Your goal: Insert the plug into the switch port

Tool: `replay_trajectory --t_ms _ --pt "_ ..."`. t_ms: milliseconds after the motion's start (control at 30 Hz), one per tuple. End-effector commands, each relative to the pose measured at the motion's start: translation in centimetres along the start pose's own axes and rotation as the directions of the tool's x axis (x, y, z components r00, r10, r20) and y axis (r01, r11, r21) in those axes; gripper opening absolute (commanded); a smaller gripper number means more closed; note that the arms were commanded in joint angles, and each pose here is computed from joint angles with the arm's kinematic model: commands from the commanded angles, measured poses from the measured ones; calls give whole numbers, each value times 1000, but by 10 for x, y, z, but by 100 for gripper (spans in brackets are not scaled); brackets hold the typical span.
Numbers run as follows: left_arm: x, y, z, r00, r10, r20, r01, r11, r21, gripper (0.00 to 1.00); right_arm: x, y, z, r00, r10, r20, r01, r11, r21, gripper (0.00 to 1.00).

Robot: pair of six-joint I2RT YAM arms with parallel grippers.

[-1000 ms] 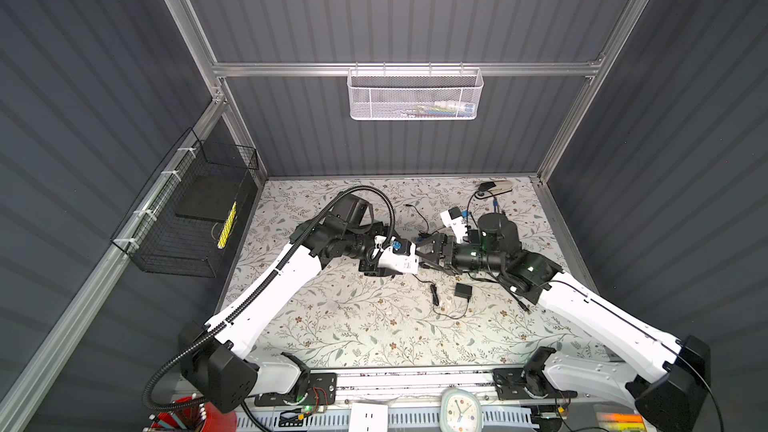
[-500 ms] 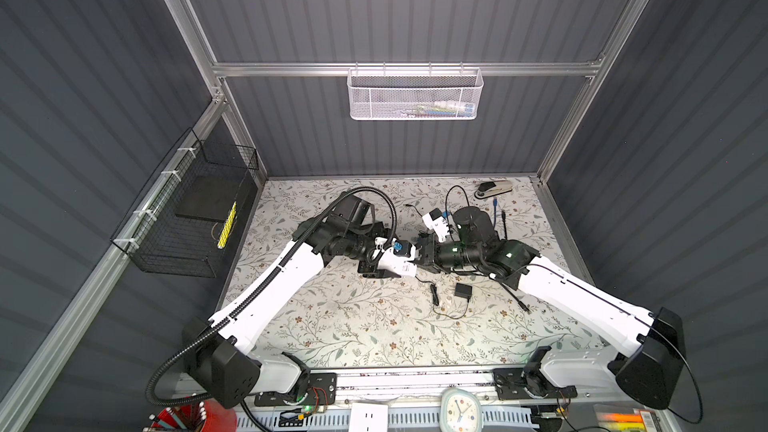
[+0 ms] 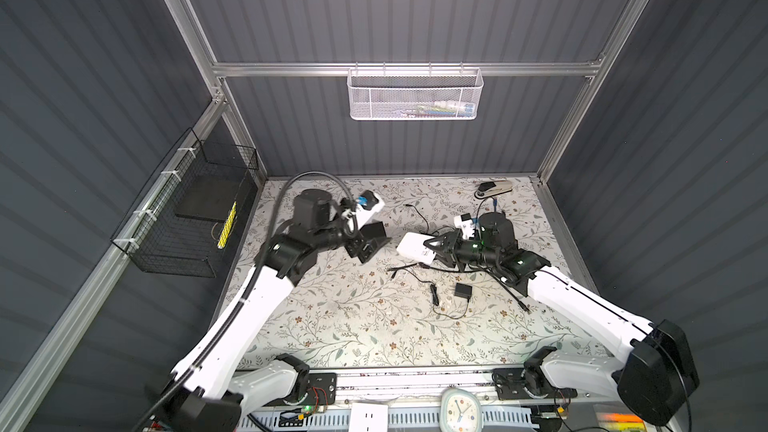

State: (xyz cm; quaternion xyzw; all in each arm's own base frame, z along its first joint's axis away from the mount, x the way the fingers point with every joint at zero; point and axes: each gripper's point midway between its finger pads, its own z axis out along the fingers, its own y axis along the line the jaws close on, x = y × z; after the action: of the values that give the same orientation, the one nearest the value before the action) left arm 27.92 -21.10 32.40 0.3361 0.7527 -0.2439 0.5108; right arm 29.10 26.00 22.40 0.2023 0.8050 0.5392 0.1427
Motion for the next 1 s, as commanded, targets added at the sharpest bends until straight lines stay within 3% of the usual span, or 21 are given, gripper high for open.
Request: replay_trajectory --t_ms 0,33,67,100,133,233,333,500,700,967 --pt "42 28 20 565 -808 168 822 568 -33 99 -24 49 -8 993 82 86 -64 979 -195 11" --pt "69 29 30 347 -924 162 937 349 -14 100 -28 52 -7 991 98 93 -76 973 -216 11" --pt "79 23 39 201 -968 148 976 212 58 100 -29 56 -6 991 98 88 -75 971 -228 11" --pt "90 17 46 82 -988 134 992 94 87 100 -27 59 -4 994 82 78 -63 972 -227 11" --pt "95 15 49 3 -991 137 995 16 97 100 -26 61 -2 996 65 67 -49 974 -220 12" --pt "83 13 52 -76 -986 151 995 -65 81 100 -21 58 2 997 58 49 -46 976 -212 12" --pt "60 18 58 -188 -972 138 971 -162 177 100 -18 58 8 997 69 25 -61 971 -231 12" --pt "42 14 67 -235 -966 107 954 -209 214 100 -20 61 9 998 63 27 -55 971 -233 13" --pt "35 0 91 -240 -969 63 955 -224 194 97 -12 82 22 998 41 -48 -54 949 -310 13" --pt "21 -4 105 -245 -966 79 945 -220 241 70 -6 79 30 994 79 -74 -98 948 -301 15"
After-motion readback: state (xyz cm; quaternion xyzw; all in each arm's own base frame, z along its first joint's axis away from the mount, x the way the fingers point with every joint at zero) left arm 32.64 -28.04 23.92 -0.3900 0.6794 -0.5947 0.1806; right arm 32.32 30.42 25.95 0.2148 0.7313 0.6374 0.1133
